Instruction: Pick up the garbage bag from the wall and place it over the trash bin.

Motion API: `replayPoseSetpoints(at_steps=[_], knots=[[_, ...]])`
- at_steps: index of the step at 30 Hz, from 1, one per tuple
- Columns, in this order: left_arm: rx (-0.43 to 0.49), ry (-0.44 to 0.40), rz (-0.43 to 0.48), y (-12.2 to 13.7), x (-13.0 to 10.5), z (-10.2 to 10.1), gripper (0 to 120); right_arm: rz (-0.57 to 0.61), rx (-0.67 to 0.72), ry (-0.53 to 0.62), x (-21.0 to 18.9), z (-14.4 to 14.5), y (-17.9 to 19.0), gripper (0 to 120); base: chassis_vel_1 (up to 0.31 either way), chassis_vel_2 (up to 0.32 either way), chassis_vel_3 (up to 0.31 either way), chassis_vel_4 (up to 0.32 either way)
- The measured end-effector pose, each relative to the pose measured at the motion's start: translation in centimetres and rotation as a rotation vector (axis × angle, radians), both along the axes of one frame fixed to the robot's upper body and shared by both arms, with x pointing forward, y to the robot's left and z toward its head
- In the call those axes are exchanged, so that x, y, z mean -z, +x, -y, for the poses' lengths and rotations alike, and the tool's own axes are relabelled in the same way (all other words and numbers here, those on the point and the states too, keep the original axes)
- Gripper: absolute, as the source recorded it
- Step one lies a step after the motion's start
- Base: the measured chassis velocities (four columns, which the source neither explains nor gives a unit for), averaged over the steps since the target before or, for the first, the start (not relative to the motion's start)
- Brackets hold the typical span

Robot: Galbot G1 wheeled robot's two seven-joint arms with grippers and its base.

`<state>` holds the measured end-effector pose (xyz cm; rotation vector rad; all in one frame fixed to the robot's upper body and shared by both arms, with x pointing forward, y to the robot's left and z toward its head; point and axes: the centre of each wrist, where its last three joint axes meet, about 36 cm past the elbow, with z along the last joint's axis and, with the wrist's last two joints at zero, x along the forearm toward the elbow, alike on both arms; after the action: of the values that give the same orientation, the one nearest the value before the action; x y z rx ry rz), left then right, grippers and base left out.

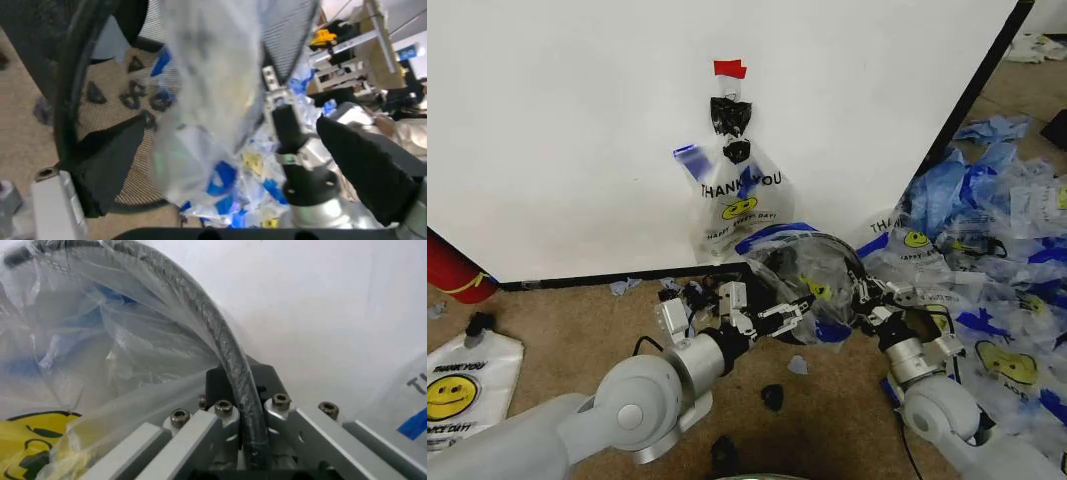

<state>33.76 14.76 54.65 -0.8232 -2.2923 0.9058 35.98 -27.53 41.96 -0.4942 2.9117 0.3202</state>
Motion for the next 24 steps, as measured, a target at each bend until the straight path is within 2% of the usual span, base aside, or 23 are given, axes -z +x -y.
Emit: replayPoseSetpoints(at_steps=[13,16,22,24], knots=[[-0.038,0.037,-0.014,0.9,0.3,1.3,100,0.002,0.001,-0.008,-0.2,0.4,-0.4,0,0.000,0.000,0.000,0.000],[-0.043,0.042,-0.020,0.8,0.3,1.3,94,0.000,0.005,-0.007,0.0,0.4,-0.3,0,0.000,0.000,0.000,0.000],[-0.043,0.064,-0.023,0.2,-0.2,1.1,67,0.009,0.011,-0.010,-0.1,0.6,0.2,0,0.000,0.000,0.000,0.000],[-0.044,0.067,-0.023,0.1,-0.3,1.1,66,0.009,0.012,-0.011,-0.1,0.6,0.2,0,0.000,0.000,0.000,0.000]])
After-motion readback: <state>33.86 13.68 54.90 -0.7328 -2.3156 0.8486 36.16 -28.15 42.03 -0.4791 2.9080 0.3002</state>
